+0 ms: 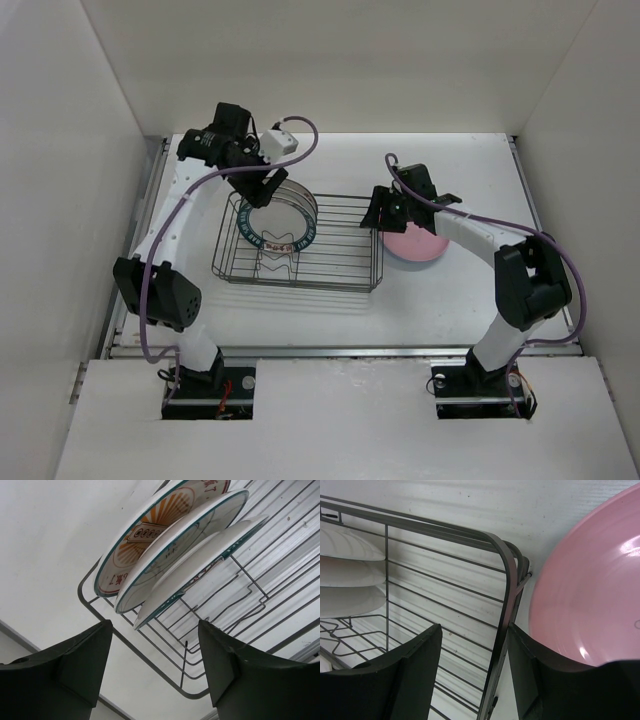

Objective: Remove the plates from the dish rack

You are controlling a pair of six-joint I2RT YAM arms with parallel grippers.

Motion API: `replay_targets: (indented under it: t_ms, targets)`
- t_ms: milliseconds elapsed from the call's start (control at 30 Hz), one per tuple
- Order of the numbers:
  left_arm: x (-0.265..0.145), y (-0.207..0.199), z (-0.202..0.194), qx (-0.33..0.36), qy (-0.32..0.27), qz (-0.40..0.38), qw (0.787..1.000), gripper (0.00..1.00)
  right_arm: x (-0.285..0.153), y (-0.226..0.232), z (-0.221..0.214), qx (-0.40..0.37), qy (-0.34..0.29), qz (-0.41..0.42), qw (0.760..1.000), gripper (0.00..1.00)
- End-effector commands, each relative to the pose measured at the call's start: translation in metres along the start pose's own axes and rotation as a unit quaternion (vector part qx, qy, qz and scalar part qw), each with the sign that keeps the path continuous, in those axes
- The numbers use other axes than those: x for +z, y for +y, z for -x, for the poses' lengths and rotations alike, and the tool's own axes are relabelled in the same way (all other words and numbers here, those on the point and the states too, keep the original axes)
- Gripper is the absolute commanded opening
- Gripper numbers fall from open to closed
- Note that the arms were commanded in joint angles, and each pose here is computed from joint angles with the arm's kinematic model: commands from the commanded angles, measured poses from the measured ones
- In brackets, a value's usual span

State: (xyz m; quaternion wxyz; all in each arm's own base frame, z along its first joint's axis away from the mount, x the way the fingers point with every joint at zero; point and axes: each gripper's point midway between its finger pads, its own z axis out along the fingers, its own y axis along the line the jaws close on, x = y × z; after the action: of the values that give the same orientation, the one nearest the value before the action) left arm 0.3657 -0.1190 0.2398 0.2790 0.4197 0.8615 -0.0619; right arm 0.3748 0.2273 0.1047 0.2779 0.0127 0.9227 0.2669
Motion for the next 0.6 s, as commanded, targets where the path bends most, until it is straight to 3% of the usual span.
replay_targets:
  t_ms: [0, 233, 567]
  targets:
    - [0.002, -0.015, -0.009, -0.009, 0.009, -0.026, 1.0, 0.65, -0.002, 0.019, 0.019, -0.01, -0.025, 0.027, 0.999, 0.6]
    - [0.023, -0.022, -0.021, -0.019, 0.037, -0.058, 0.997, 0.59, -0.002, 0.017, 0.018, -0.009, -0.024, 0.021, 0.999, 0.6]
    - [0.053, -0.008, -0.023, -0.031, 0.062, -0.049, 0.996, 0.59, 0.011, 0.014, 0.004, -0.011, 0.002, 0.022, 1.0, 0.6]
